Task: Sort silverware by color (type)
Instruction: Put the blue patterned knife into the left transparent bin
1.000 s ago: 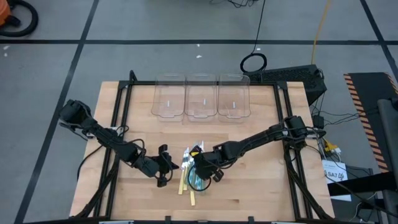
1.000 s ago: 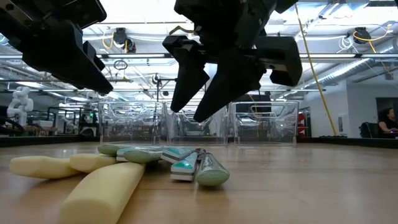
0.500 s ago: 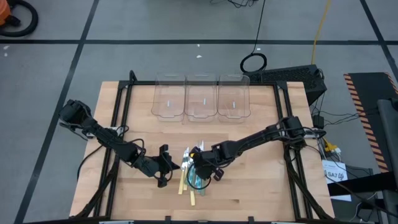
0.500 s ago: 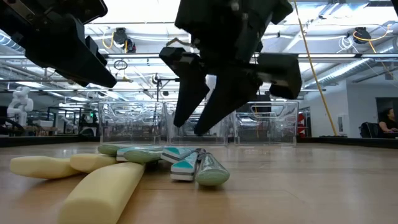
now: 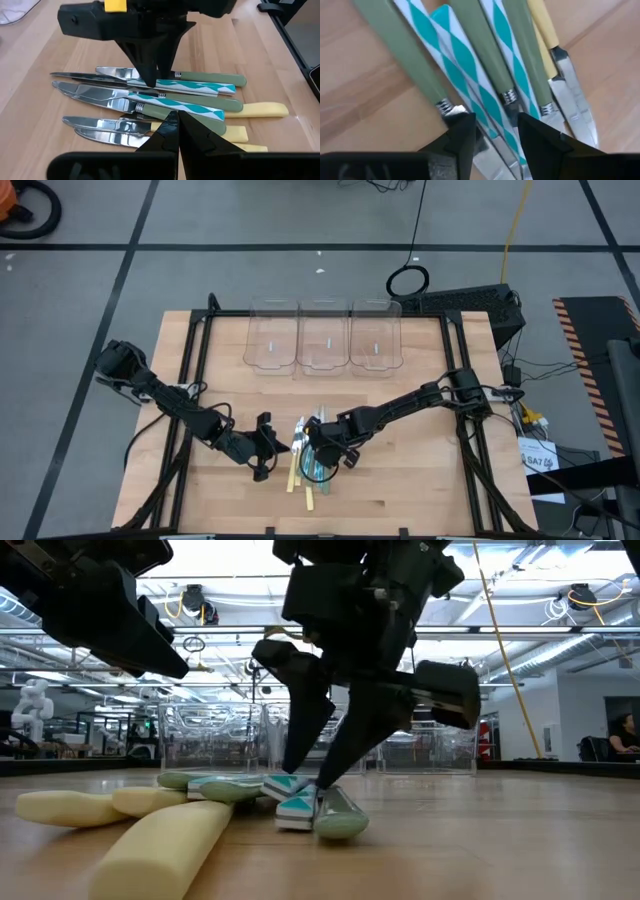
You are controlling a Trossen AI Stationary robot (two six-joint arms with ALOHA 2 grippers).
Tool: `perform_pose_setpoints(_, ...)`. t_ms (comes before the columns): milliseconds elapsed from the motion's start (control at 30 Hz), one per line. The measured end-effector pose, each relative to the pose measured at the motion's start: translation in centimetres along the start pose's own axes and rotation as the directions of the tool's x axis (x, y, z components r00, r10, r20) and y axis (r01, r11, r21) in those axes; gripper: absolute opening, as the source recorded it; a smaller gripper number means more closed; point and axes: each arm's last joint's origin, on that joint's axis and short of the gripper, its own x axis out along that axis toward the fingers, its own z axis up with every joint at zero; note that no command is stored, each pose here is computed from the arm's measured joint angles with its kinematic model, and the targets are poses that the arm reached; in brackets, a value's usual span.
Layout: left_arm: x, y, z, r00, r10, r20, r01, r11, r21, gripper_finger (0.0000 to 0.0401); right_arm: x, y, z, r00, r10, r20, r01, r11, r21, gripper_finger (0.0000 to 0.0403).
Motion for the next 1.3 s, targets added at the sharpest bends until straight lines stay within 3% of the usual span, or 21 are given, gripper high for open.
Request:
perform_pose_setpoints(267,0.0,0.0,0.0,1.0,0.001,0.0,-0.001,1.0,0.005,0.0006,1.6,0.0,-0.7,0.999,0.045,-0.002,-0.045,0.999,0.024,0.0086)
perform_pose_setpoints(600,0.0,0.0,-0.1,1.0,0.003,-0.005,-0.003,1.0,0.011,0.0006,1.4,0.1,-0.7,0.999,0.048,-0.003,-0.048,0.997,0.055,0.0032)
perform_pose_setpoints(1300,0.0,0.0,-0.1,1.0,0.003,-0.005,-0.003,1.0,0.011,0.0006,0.8,0.1,-0.4,0.999,0.039,0.007,-0.039,0.991,0.13,0.0049)
